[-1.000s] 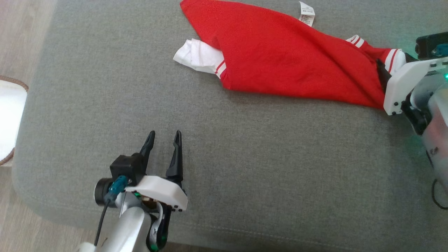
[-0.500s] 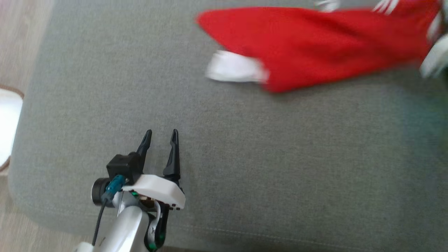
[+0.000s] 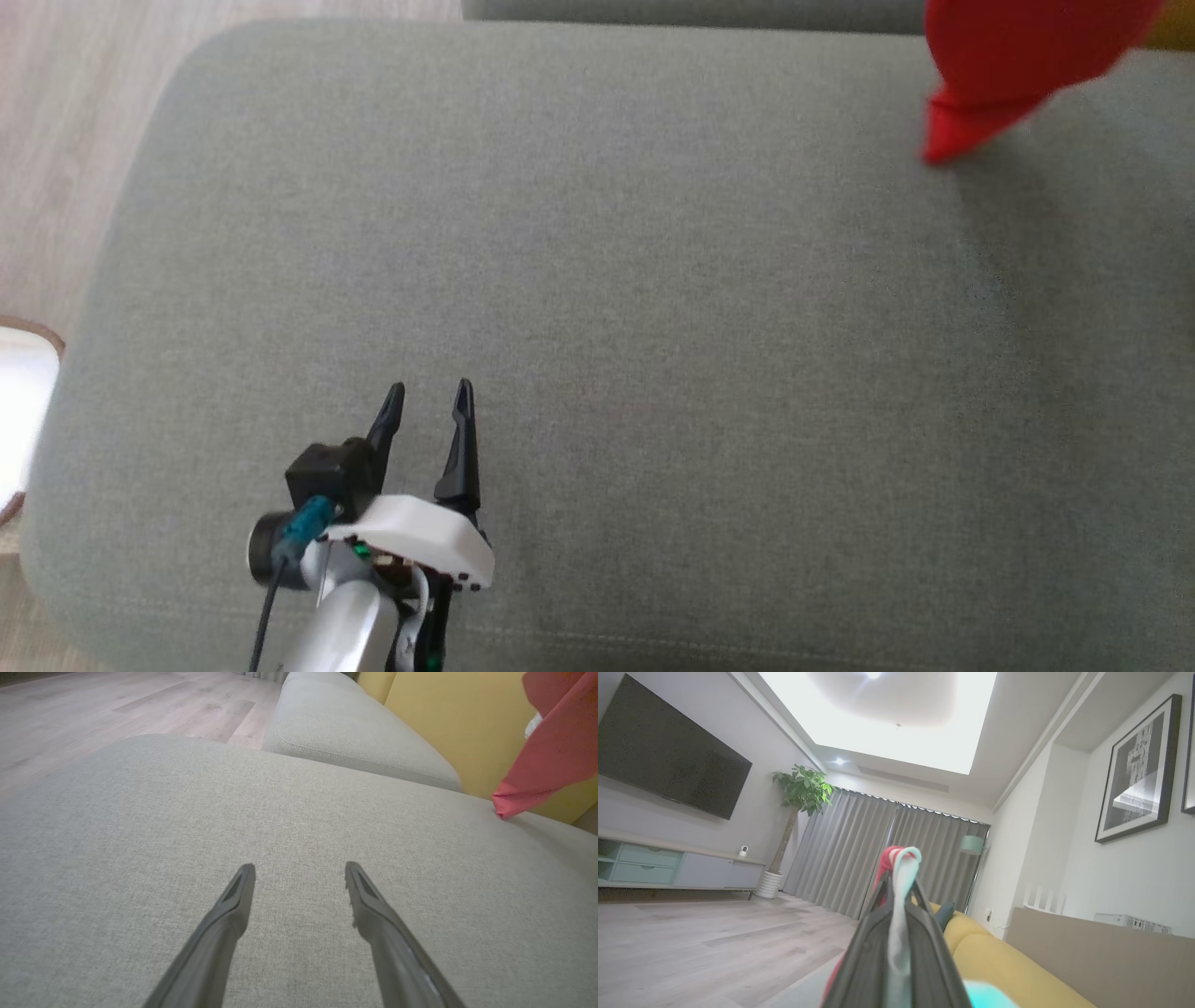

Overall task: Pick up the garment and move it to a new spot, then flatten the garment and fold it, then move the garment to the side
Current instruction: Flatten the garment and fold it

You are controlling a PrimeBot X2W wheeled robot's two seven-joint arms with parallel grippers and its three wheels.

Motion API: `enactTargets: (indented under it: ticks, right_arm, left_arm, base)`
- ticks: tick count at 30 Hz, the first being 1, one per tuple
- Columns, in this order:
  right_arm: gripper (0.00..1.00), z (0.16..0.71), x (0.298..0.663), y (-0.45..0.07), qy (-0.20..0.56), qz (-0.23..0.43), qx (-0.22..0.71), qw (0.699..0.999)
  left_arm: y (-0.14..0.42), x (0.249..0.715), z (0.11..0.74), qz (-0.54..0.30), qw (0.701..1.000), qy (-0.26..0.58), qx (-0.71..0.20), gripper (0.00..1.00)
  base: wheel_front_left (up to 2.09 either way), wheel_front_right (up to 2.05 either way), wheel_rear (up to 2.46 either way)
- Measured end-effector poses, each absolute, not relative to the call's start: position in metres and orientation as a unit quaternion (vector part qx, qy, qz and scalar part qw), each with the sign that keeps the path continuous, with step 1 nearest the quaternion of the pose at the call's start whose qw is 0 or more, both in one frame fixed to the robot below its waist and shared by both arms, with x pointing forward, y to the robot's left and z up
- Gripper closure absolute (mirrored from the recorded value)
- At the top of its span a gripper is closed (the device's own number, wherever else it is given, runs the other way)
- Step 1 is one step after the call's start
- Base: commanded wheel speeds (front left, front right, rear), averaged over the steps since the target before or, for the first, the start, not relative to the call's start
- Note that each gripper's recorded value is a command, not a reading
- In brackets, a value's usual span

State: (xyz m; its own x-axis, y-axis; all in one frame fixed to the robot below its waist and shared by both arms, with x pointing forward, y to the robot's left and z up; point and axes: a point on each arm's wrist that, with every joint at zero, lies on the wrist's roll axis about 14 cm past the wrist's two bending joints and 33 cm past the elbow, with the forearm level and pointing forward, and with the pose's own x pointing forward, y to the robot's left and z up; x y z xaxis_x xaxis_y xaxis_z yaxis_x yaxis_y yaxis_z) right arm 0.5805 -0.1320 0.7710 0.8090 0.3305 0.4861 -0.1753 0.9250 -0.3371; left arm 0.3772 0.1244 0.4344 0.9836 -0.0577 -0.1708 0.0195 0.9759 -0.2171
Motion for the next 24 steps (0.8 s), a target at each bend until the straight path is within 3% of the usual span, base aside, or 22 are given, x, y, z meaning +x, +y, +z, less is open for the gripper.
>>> enactTargets:
  ticks: [11, 18, 24]
  right_arm:
    - [1.0, 0.734, 0.551, -0.067, -0.249, 0.21, -0.101, 0.94]
    - [1.0, 0.771, 0.52, 0.039, -0.285, 0.31, -0.035, 0.906]
    - [1.0, 0.826, 0.514, 0.051, -0.328, 0.298, 0.014, 0.896]
  left_arm:
    - [0.133, 0.353, 0.44, -0.002, 0.99, 0.081, -0.115, 0.0]
    - [0.152, 0.337, 0.448, 0.032, 0.99, 0.067, -0.119, 0.0]
    - [0.166, 0.317, 0.446, 0.06, 0.989, 0.067, -0.122, 0.0]
  base:
    - [0.0, 0.0, 0.0]
    - [0.0, 0.0, 0.0]
    - [0.0, 0.0, 0.0]
